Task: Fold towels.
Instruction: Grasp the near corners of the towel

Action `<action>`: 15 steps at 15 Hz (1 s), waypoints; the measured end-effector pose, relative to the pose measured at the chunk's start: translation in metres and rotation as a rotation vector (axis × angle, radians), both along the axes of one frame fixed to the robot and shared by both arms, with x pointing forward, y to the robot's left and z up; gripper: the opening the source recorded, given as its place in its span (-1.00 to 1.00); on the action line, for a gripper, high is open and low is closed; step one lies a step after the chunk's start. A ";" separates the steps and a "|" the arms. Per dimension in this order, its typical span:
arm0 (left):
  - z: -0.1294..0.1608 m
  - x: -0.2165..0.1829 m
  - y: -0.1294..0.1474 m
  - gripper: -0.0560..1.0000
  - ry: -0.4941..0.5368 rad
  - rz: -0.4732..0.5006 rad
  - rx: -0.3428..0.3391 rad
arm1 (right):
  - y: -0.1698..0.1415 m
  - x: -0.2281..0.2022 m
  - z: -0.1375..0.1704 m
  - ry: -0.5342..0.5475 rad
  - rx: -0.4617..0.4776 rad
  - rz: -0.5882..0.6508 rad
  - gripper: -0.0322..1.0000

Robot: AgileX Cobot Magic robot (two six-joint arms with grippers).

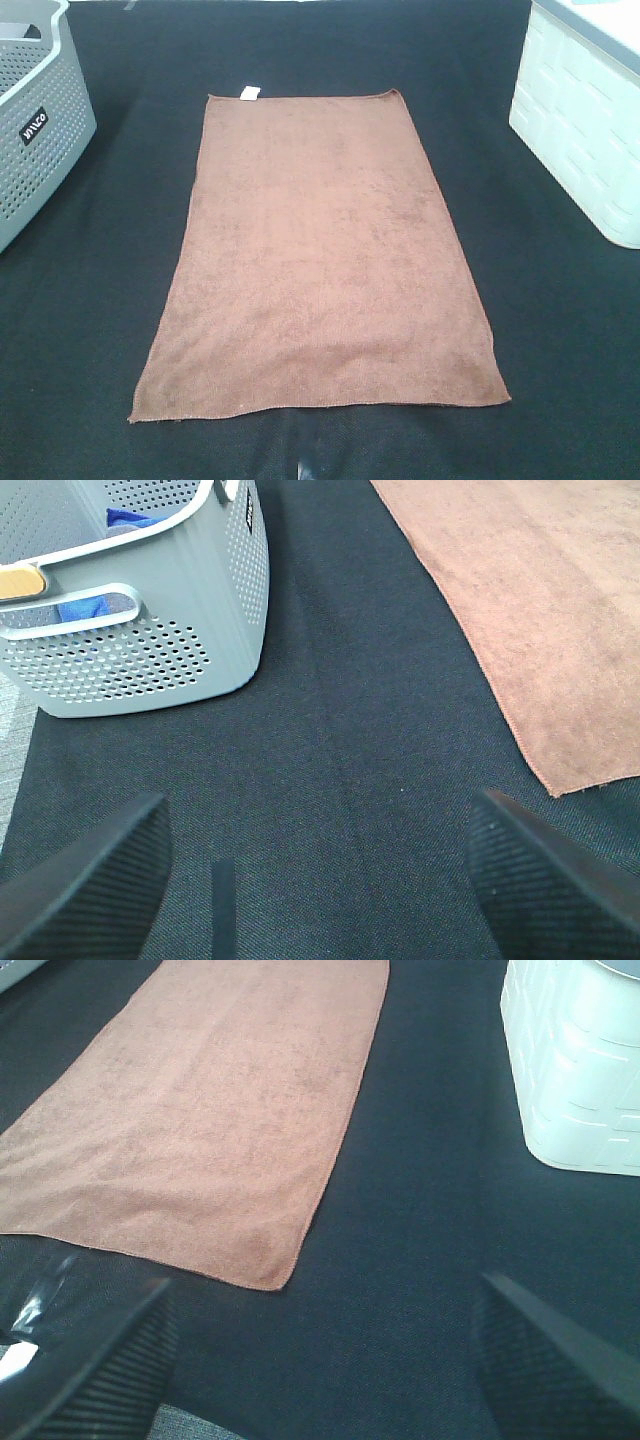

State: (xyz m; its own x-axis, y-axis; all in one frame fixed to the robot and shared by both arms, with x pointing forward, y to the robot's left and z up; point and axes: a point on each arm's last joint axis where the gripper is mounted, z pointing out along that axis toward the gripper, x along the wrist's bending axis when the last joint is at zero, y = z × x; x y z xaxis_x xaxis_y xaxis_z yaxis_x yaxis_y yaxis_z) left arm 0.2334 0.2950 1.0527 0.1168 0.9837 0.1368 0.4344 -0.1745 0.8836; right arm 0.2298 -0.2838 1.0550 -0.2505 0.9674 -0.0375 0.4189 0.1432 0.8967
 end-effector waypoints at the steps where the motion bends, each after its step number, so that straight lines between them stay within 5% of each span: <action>1: 0.000 0.000 0.000 0.57 0.000 0.000 0.000 | 0.000 0.000 0.000 0.000 0.000 0.000 0.53; 15: 0.000 0.000 0.000 0.57 0.000 0.000 0.000 | 0.000 0.000 0.000 0.000 0.000 0.000 0.53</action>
